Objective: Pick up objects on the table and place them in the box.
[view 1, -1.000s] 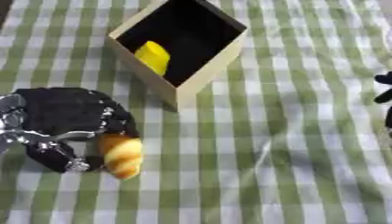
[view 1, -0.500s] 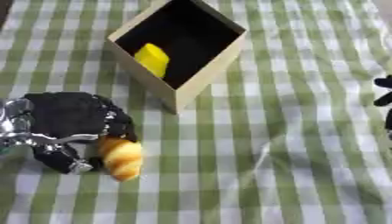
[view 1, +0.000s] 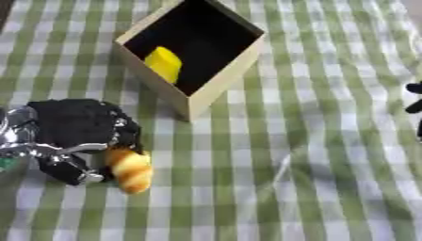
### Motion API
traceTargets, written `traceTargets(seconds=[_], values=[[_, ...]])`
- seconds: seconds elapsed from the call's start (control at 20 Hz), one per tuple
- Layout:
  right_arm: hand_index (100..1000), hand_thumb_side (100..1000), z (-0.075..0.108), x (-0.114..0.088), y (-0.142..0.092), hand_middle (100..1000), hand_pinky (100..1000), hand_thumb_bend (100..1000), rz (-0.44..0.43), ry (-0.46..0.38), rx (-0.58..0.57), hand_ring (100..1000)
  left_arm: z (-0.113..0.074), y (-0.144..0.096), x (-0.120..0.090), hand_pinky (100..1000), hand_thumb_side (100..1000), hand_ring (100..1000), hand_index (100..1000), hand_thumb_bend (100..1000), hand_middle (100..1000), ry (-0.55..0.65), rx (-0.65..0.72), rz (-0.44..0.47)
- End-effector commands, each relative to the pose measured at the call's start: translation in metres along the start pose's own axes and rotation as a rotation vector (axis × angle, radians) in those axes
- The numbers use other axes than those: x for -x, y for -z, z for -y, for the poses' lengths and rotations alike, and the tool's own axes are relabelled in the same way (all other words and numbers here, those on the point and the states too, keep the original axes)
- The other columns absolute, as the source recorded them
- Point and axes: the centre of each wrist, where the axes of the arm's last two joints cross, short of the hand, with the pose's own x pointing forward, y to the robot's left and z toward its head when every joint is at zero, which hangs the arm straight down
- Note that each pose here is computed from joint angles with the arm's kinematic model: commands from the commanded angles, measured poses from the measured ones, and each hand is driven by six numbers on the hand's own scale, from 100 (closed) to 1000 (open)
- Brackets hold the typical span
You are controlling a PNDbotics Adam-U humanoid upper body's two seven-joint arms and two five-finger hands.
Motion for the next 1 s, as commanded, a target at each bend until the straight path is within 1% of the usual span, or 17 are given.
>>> traceTargets(seconds=[0.05,0.15,0.25,0.45,0.6,0.7,0.9,1.0], values=[[813,523,0.004,-0.003,0.004,500,926,100,0.015,-0.007,0.009,781,-0.009,-0.007,0.001,688,108,664,686,109,585,0.032,-0.05,-0.027],[813,523,0.005,-0.003,0.003,500,926,100,0.013,-0.008,0.01,781,-0.015,-0.012,-0.001,683,112,655,677,100,579,0.043,-0.094,-0.037],[812,523,0.005,-0.003,0.003,500,926,100,0.012,-0.011,0.013,781,-0.025,-0.019,-0.004,677,115,647,668,100,571,0.06,-0.151,-0.044],[812,523,0.007,-0.003,0.002,501,926,100,0.015,-0.019,0.016,782,-0.05,-0.033,-0.011,669,117,632,654,100,558,0.098,-0.265,-0.04],[812,523,0.009,-0.003,0.001,501,925,100,0.022,-0.025,0.018,782,-0.066,-0.038,-0.009,666,140,625,655,100,557,0.109,-0.323,-0.021],[812,523,0.01,-0.003,0.001,502,925,100,0.023,-0.029,0.018,782,-0.077,-0.041,-0.006,667,134,622,655,100,556,0.113,-0.366,-0.019],[811,523,0.012,-0.003,0.0,503,924,100,0.024,-0.032,0.019,782,-0.106,-0.049,-0.002,663,132,612,655,100,554,0.107,-0.46,-0.041],[812,523,0.013,-0.003,0.002,506,921,100,0.034,-0.03,0.015,784,-0.118,-0.049,0.005,663,123,611,655,100,554,0.077,-0.489,-0.057]])
